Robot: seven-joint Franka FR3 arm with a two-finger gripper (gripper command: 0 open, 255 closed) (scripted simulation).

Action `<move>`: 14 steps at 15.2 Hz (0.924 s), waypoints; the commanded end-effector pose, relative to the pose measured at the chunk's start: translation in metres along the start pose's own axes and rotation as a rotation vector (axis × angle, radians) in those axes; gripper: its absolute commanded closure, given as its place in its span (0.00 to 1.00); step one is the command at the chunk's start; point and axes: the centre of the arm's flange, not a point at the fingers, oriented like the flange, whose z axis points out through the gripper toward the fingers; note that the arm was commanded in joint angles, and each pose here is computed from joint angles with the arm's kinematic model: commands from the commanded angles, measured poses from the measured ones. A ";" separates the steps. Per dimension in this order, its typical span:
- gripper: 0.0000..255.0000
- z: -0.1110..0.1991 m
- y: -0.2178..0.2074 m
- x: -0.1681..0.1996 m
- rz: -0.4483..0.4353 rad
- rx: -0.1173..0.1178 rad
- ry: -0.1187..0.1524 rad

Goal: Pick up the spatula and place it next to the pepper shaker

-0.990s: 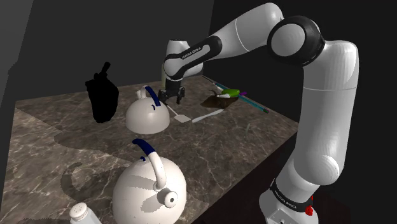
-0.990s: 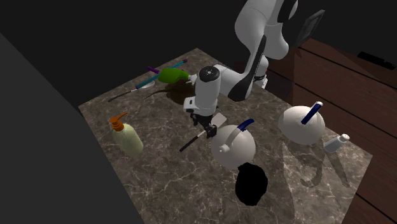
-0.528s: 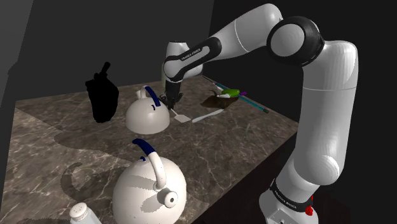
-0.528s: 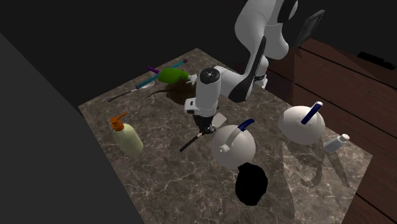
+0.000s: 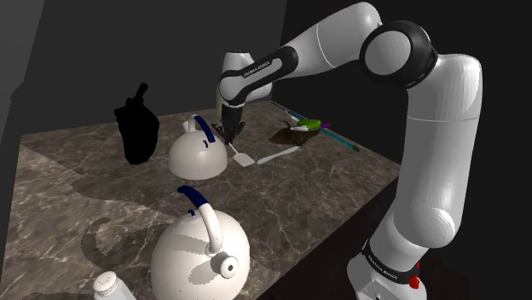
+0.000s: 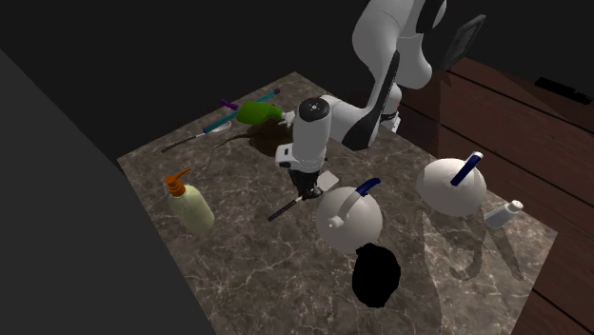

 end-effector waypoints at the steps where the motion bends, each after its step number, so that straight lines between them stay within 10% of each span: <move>1: 1.00 -0.010 0.000 0.000 0.000 0.000 0.000; 14: 1.00 -0.079 0.000 0.005 0.000 0.000 0.000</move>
